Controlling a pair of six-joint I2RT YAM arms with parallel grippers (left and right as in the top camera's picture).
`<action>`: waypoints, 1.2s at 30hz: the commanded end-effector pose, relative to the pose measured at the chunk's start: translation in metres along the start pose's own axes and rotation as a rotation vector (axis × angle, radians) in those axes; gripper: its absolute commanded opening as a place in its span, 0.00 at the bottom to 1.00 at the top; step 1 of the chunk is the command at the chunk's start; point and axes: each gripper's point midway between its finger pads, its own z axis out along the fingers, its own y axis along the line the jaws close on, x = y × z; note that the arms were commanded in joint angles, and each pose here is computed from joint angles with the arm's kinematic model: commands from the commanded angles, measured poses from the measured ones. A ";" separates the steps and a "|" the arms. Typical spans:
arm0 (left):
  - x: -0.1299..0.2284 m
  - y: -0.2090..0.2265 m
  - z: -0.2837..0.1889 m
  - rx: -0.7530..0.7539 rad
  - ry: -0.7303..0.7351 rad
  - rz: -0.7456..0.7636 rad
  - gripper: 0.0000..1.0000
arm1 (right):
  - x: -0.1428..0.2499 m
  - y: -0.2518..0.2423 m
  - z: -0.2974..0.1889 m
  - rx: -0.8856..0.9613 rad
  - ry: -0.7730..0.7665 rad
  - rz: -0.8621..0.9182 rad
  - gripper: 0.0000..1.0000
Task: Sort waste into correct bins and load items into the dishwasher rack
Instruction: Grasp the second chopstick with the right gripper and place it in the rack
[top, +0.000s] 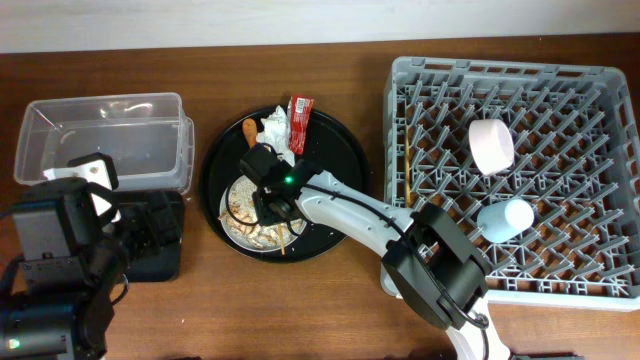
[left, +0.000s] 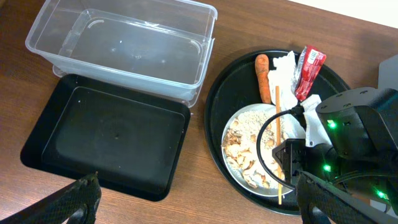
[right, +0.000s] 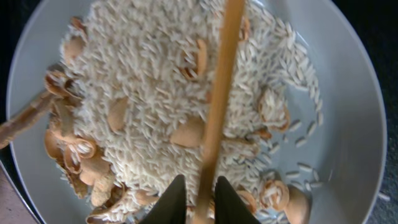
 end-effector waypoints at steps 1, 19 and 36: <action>-0.003 0.002 -0.003 -0.008 -0.014 -0.014 0.99 | 0.013 -0.004 0.007 0.012 0.034 0.024 0.14; -0.003 0.002 -0.003 -0.008 -0.014 -0.014 0.99 | -0.027 -0.233 -0.184 0.256 -0.106 0.372 0.04; -0.003 0.002 -0.003 -0.008 -0.014 -0.014 0.99 | 0.025 -0.084 -0.303 -0.003 -0.415 -0.112 0.98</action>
